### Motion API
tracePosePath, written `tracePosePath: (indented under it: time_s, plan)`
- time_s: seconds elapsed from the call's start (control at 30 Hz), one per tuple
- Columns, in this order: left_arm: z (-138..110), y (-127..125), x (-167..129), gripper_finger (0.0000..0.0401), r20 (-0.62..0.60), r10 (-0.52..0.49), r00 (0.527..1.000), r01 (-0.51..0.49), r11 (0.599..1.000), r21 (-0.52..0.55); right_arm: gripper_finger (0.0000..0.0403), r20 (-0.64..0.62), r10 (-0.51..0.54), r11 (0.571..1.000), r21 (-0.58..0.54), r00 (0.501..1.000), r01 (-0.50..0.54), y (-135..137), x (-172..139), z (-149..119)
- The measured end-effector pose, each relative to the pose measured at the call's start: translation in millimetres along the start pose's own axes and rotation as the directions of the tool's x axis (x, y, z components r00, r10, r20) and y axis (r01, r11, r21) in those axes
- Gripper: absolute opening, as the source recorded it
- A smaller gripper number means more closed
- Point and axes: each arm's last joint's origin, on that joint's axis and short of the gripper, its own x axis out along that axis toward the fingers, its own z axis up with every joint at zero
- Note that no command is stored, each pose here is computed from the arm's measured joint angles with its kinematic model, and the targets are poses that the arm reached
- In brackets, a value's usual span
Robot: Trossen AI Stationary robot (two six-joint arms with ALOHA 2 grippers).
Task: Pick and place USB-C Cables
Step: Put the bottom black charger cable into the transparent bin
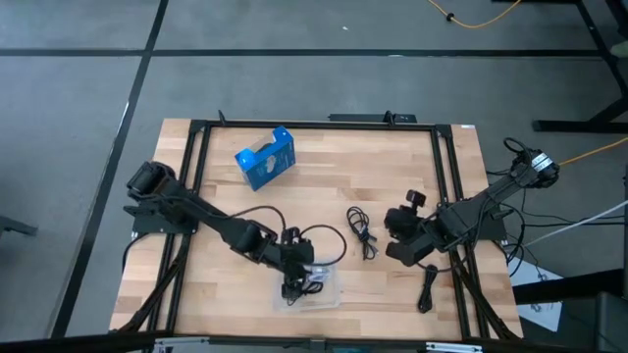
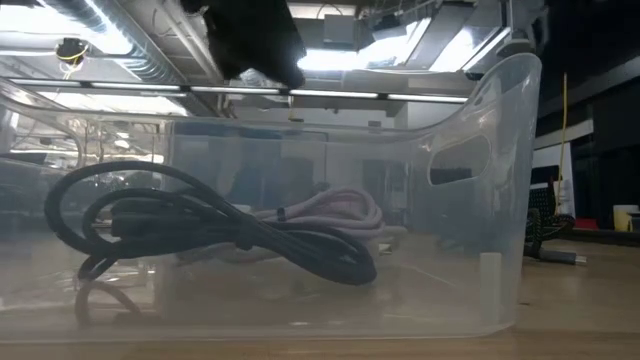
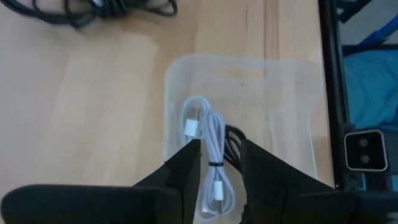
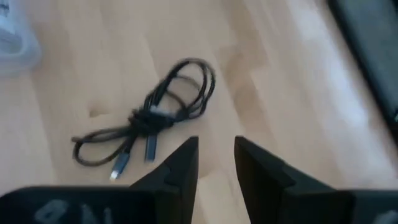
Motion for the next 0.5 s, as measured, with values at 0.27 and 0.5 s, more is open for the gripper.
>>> tracePosePath:
  time_s: [0.27,0.5]
  plan:
    - [2,11,-45,0.0105,-0.007,0.112,0.994,-0.112,0.993,0.049,0.0108,-0.167,0.219,0.967,-0.093,0.961,-0.237,8,-1,-3]
    - [-10,17,-54,0.0105,-0.033,0.304,0.952,-0.303,0.953,0.021,0.0108,-0.553,0.378,0.908,0.065,0.743,-0.414,7,-10,-24]
